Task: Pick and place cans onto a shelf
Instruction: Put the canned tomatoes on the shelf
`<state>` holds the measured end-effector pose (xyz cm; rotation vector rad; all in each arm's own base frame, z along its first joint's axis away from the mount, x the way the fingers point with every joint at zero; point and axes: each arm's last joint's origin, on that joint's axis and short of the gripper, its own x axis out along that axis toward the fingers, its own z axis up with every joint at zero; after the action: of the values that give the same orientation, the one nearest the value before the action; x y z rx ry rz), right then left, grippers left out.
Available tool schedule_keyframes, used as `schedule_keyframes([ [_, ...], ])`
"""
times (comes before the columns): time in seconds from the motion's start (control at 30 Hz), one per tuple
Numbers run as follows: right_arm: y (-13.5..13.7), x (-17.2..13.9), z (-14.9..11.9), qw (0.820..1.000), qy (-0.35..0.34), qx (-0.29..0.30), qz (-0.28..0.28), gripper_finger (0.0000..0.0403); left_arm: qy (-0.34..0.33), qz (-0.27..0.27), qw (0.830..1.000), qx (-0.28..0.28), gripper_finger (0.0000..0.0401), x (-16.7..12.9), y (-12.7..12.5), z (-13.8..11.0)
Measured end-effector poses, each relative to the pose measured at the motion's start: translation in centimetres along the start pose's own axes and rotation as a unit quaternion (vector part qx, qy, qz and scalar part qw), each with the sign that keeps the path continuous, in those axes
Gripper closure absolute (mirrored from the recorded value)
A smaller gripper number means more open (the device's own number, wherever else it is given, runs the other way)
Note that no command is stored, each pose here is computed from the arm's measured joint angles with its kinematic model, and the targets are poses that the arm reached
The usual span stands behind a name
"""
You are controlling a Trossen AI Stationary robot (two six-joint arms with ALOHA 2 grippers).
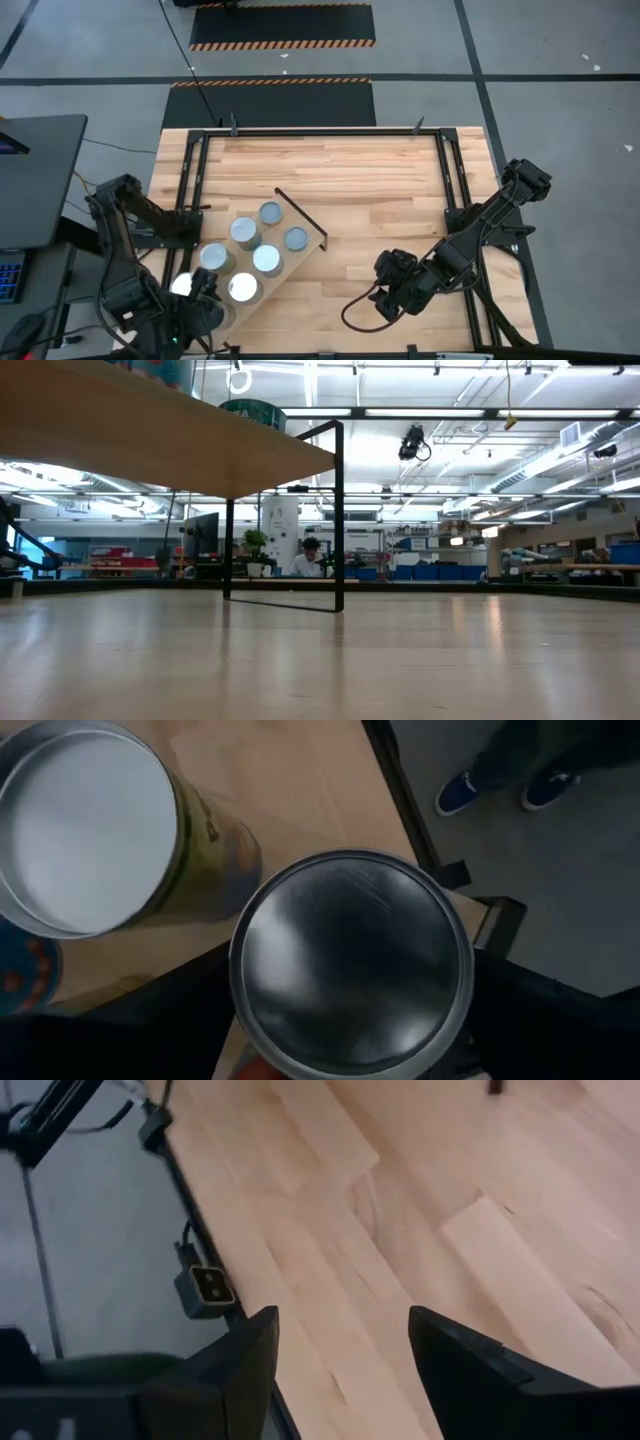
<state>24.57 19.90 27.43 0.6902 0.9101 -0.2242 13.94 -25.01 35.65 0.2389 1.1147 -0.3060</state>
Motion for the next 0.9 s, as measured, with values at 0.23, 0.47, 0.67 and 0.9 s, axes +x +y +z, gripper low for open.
schedule_keyframes([
  [0.23,0.2,0.0,0.1,0.999,0.002,-0.04,0.009,0.0167,0.003,-0.026,1.0,-0.017,0.0048,-0.9,0.4,-0.3],
  [0.47,0.0,0.2,0.5,0.998,-0.005,-0.054,0.005,0.0167,-0.008,-0.018,0.999,-0.026,0.0048,-1.8,1.2,0.3],
  [0.67,0.1,0.2,0.7,0.998,-0.01,-0.066,0.013,0.0167,-0.036,-0.027,0.998,-0.043,0.0048,-3.2,1.8,1.2],
  [0.9,0.4,0.2,0.8,0.997,-0.014,-0.07,0.024,0.0167,-0.076,-0.008,0.995,-0.071,0.0048,-4.0,2.8,2.3],
])
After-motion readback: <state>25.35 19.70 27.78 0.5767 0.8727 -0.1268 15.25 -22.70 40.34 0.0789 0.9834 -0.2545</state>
